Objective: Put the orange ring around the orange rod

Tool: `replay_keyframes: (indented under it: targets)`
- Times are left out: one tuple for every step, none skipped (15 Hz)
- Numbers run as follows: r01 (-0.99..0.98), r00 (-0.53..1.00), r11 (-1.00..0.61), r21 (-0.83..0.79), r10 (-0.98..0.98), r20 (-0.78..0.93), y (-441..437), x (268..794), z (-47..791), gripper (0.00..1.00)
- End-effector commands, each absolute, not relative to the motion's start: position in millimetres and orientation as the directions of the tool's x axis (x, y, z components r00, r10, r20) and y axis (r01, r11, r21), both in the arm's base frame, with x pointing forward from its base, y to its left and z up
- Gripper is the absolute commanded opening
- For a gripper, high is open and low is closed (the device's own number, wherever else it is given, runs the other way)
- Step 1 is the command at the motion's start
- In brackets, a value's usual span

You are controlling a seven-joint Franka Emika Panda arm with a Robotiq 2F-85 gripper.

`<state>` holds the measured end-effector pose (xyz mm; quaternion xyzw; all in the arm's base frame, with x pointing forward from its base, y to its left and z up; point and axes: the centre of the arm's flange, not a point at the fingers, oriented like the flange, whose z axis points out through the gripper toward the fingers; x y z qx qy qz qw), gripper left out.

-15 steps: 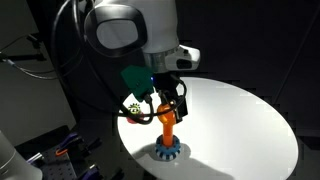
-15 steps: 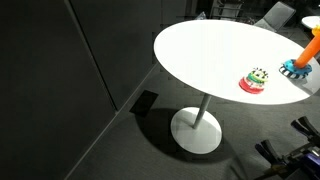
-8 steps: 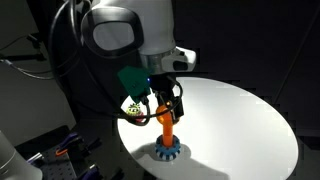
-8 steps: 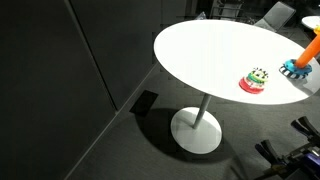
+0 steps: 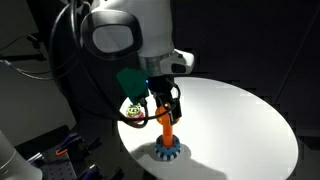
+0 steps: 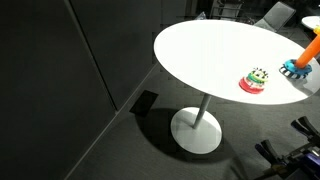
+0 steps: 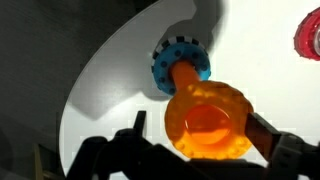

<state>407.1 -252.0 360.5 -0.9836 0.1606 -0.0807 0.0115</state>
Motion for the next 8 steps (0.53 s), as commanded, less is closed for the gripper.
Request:
replay_keyframes:
  targets:
    - [-0.297, 0.940, -0.953, -0.065, -0.304, 0.153, -250.4, 405.9, 361.3, 1.00]
    - [-0.297, 0.941, -0.953, -0.063, -0.303, 0.153, -249.9, 406.1, 360.7, 1.00]
    - [-0.296, 0.941, -0.953, -0.061, -0.302, 0.152, -249.3, 406.4, 360.4, 1.00]
    - [-0.294, 0.942, -0.954, -0.060, -0.300, 0.153, -248.7, 406.6, 360.5, 1.00]
    - [-0.294, 0.942, -0.954, -0.058, -0.299, 0.153, -248.1, 406.8, 360.2, 1.00]
    - [-0.294, 0.942, -0.954, -0.057, -0.299, 0.153, -247.8, 406.9, 359.9, 1.00]
    - [-0.294, 0.942, -0.954, -0.056, -0.299, 0.153, -247.8, 407.0, 359.5, 1.00]
    - [-0.295, 0.942, -0.954, -0.054, -0.300, 0.152, -247.9, 407.1, 358.5, 1.00]
